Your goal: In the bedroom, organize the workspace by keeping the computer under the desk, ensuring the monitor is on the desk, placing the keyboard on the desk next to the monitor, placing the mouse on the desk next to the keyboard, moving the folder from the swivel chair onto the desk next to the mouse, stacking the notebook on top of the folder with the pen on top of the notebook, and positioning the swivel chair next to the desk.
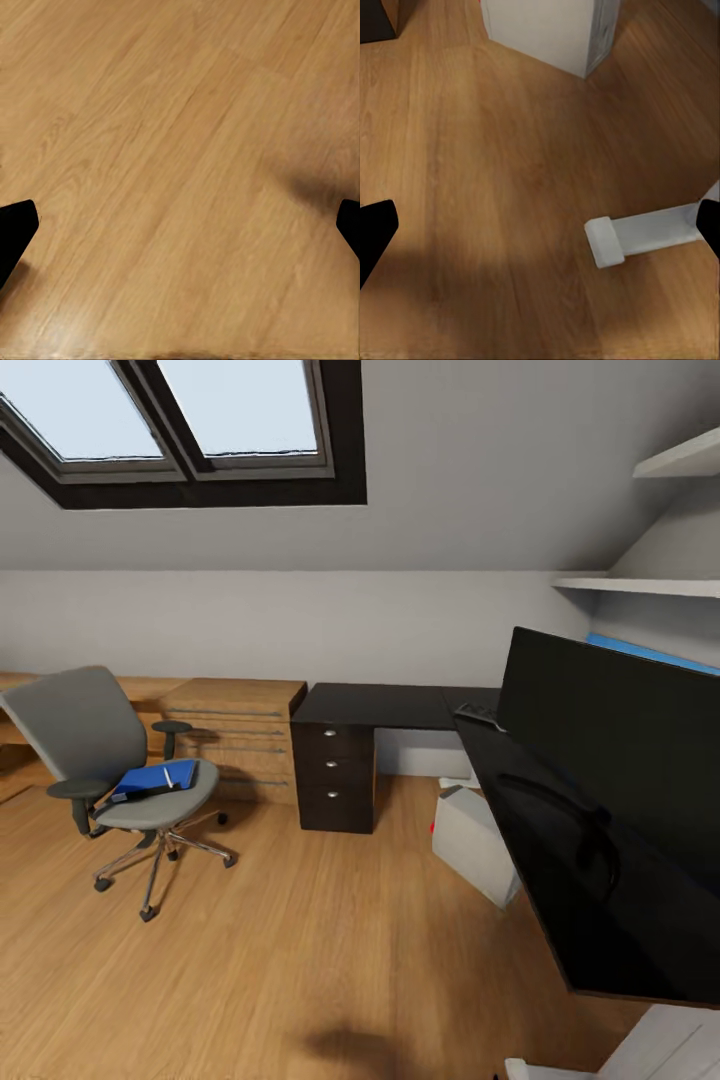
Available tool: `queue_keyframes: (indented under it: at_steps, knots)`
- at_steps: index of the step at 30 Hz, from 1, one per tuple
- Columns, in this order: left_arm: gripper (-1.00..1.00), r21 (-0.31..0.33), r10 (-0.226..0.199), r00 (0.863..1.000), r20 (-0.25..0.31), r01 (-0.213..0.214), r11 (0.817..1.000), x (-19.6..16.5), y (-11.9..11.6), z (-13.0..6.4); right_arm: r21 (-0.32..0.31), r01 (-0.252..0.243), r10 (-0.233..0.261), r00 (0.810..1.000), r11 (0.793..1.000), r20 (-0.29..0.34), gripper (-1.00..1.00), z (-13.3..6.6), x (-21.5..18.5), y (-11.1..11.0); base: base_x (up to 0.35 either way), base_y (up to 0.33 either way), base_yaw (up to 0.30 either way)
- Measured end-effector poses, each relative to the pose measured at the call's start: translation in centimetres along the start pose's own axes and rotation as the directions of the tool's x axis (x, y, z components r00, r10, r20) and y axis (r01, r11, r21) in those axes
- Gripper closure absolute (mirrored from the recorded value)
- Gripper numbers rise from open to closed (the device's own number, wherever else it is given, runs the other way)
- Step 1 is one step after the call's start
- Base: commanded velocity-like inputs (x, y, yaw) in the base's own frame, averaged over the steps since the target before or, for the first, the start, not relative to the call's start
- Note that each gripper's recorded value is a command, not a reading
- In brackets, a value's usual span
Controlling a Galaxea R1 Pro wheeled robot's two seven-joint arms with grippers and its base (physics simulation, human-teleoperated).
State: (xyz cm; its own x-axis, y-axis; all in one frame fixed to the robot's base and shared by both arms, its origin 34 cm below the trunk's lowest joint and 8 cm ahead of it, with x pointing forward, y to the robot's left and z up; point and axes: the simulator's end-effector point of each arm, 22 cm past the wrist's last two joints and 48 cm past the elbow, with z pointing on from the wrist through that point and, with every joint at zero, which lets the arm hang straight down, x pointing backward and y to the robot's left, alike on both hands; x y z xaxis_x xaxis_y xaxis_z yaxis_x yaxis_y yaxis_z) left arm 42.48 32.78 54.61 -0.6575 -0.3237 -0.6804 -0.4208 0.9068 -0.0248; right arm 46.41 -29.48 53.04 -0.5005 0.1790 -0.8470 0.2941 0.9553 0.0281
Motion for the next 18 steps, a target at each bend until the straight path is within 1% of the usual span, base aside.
queue_keyframes:
  at_steps: [8, 18]
  knots:
    - [-1.00, 0.000, 0.001, 1.000, 0.000, -0.001, 1.000, -1.0, -0.1, -1.0, 0.000, 0.000, 0.000, 1.000, 1.000, 0.000, -1.00, -0.7, -1.2, 0.1, -0.329, -0.139, 0.000]
    - [-1.00, 0.002, 0.002, 1.000, -0.001, -0.002, 1.000, -2.2, -0.2, -2.2, 0.002, 0.006, -0.006, 1.000, 1.000, -0.017, -1.00, -1.7, -2.1, -0.1, -0.291, -0.230, 0.000]
